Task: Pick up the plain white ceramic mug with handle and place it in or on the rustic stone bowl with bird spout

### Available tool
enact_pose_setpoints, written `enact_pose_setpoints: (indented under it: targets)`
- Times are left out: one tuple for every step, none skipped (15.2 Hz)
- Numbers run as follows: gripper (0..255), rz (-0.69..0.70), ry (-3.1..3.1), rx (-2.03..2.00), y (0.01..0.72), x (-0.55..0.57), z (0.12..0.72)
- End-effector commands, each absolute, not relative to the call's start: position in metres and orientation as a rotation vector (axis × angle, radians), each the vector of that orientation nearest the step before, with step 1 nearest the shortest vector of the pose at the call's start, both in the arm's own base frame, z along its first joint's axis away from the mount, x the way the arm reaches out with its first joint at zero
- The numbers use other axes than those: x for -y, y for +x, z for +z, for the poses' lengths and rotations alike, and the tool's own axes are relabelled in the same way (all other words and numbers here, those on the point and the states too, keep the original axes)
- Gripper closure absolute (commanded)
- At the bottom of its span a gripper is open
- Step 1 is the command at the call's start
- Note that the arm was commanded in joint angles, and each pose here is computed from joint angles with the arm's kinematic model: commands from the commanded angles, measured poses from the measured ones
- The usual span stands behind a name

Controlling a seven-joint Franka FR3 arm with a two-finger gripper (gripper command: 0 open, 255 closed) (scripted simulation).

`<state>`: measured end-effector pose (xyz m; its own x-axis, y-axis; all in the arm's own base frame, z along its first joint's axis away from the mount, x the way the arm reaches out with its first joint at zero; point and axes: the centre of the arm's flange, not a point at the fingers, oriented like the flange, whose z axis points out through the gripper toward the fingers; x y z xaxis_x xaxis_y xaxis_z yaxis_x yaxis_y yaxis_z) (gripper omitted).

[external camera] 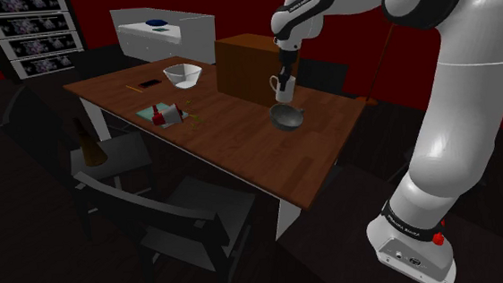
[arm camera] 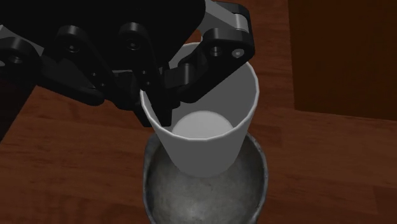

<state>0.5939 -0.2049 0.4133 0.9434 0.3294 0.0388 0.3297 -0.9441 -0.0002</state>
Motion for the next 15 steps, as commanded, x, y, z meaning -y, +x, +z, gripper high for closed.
enact_pose_setpoints:
  targets:
    - [255, -0.061, -3.09, 0.524, 0.594, 0.205, 0.403]
    - [255, -0.061, -3.09, 0.524, 0.594, 0.205, 0.397]
    - [255, -0.061, -3.09, 0.524, 0.594, 0.205, 0.392]
    - [255, -0.061, -3.09, 0.524, 0.594, 0.205, 0.387]
    - [255, -0.061, -3.09, 0.524, 0.594, 0.205, 0.382]
    - [255, -0.061, -3.09, 0.524, 0.594, 0.205, 0.376]
    - [255, -0.061, -3.09, 0.524, 0.594, 0.205, 0.371]
    - [255, -0.061, -3.09, 0.524, 0.594, 0.205, 0.365]
    - [255, -0.061, -3.09, 0.524, 0.594, 0.205, 0.365]
    - [255, -0.061, -3.09, 0.524, 0.594, 0.205, 0.365]
    - [255, -0.061, -3.09, 0.524, 0.594, 0.205, 0.365]
    - [255, -0.061, -3.09, 0.524, 0.594, 0.205, 0.365]
    - [255, -0.061, -3.09, 0.524, 0.594, 0.205, 0.365]
    - [255, -0.061, -3.09, 0.524, 0.594, 0.205, 0.365]
    - [255, -0.061, -3.09, 0.524, 0.594, 0.205, 0.365]
